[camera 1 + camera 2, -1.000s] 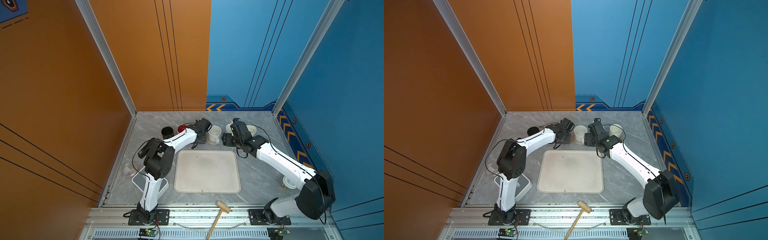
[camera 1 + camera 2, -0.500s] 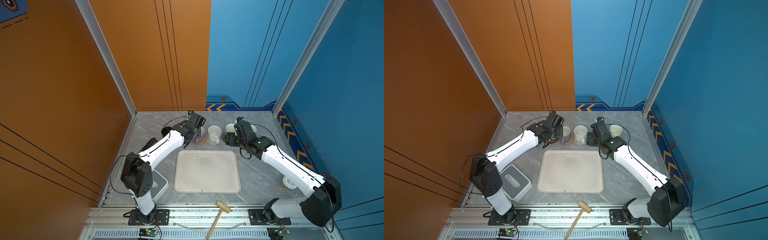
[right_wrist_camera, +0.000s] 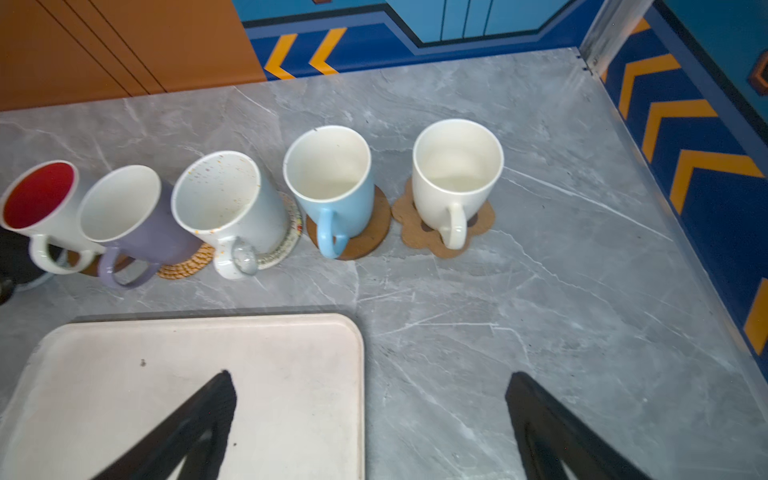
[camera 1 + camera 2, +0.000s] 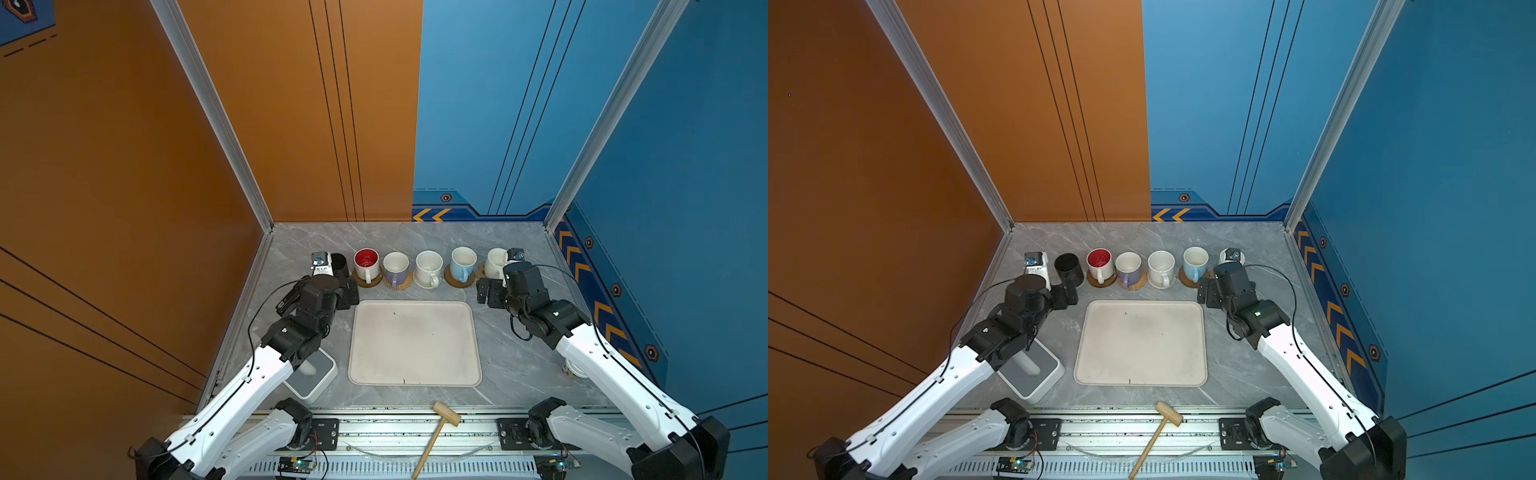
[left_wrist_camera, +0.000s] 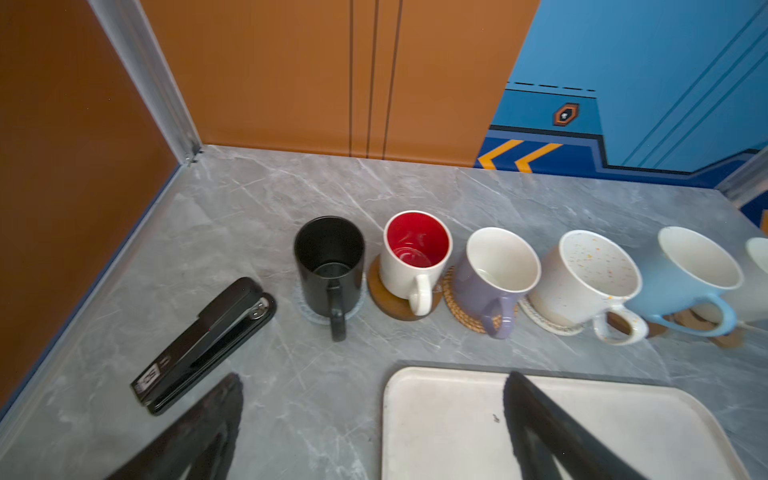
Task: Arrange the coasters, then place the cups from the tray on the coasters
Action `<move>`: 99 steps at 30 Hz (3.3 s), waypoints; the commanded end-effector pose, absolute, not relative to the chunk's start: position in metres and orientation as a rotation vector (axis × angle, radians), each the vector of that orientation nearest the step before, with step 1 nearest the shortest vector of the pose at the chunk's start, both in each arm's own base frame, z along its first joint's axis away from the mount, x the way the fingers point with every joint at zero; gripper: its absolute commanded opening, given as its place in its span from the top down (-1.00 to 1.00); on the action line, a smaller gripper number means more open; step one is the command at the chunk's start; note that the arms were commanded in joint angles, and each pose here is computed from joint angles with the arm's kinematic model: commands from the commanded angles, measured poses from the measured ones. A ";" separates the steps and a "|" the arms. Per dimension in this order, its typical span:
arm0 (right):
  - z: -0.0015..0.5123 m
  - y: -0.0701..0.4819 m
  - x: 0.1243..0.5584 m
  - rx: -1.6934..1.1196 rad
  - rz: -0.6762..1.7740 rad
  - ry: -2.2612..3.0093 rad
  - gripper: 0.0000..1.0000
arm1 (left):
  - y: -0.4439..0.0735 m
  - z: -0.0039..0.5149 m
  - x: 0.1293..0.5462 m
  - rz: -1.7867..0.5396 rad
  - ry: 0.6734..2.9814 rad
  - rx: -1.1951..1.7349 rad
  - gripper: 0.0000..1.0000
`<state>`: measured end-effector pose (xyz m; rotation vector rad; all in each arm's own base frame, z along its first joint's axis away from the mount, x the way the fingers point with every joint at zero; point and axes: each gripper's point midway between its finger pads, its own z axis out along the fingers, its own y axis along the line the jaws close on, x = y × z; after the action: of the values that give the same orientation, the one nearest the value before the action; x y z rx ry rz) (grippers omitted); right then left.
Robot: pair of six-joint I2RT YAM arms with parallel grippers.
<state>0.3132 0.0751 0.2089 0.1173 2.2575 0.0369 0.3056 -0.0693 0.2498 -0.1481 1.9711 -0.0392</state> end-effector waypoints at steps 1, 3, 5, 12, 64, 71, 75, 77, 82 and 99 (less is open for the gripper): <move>0.189 0.045 0.308 0.161 -0.096 2.269 -1.00 | -0.045 0.234 0.300 0.052 1.957 -0.171 -0.96; 0.181 0.030 0.310 0.205 -0.139 2.262 -1.00 | -0.032 0.219 0.297 0.080 1.965 -0.190 -0.96; 0.173 0.017 0.313 0.233 -0.166 2.262 -1.00 | -0.022 0.207 0.297 0.100 1.961 -0.216 -0.96; 0.139 -0.013 0.327 0.276 -0.272 2.226 -1.00 | 0.004 0.163 0.299 0.080 1.964 -0.294 -0.95; 0.097 -0.030 0.387 0.232 -0.231 1.885 -1.00 | 0.050 0.112 0.363 0.203 1.749 -0.288 -0.96; 0.097 -0.030 0.387 0.229 -0.217 1.868 -1.00 | 0.041 0.100 0.374 0.177 1.788 -0.226 -0.96; 0.097 -0.030 0.387 0.229 -0.218 1.869 -1.00 | 0.042 0.099 0.375 0.182 1.798 -0.230 -0.96; 0.097 -0.030 0.387 0.229 -0.218 1.869 -1.00 | 0.041 0.098 0.376 0.183 1.806 -0.225 -0.96; 0.097 -0.030 0.387 0.230 -0.220 1.868 -1.00 | 0.037 0.096 0.383 0.198 1.844 -0.207 -0.96; 0.096 -0.030 0.387 0.229 -0.219 1.869 -1.00 | 0.035 0.094 0.387 0.226 1.867 -0.194 -0.96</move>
<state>0.3866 -0.0307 0.0954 0.2216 1.8823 -0.2415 0.3826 0.0353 0.0914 -0.2052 1.8674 0.2061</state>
